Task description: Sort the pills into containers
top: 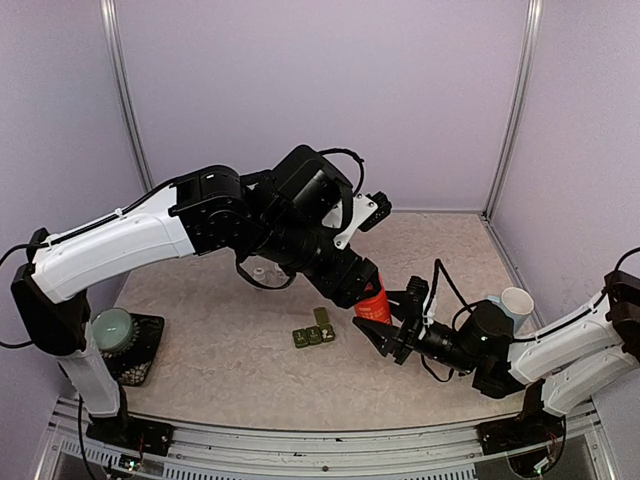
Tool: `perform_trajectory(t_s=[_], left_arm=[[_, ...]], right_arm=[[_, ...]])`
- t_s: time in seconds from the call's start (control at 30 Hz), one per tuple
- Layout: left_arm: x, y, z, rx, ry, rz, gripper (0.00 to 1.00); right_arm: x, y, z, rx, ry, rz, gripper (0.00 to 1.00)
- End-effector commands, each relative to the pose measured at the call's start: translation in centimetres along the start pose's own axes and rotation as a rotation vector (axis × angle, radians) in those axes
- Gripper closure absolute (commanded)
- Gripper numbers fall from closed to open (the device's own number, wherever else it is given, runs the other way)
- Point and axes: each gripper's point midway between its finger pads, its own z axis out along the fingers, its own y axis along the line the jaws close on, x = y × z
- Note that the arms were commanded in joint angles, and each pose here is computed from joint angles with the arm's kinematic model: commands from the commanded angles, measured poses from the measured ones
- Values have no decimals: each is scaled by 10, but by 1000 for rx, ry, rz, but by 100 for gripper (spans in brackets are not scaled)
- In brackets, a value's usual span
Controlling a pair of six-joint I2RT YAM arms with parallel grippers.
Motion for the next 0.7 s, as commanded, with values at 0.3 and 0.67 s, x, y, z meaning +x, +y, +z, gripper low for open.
perform_trajectory(t_s=[0.3, 0.67], left_arm=[[4, -11, 7, 124, 21, -32, 28], [12, -4, 13, 144, 35, -63, 29]], right_arm=[[-8, -7, 4, 30, 5, -22, 65], [-12, -4, 4, 9, 0, -26, 65]])
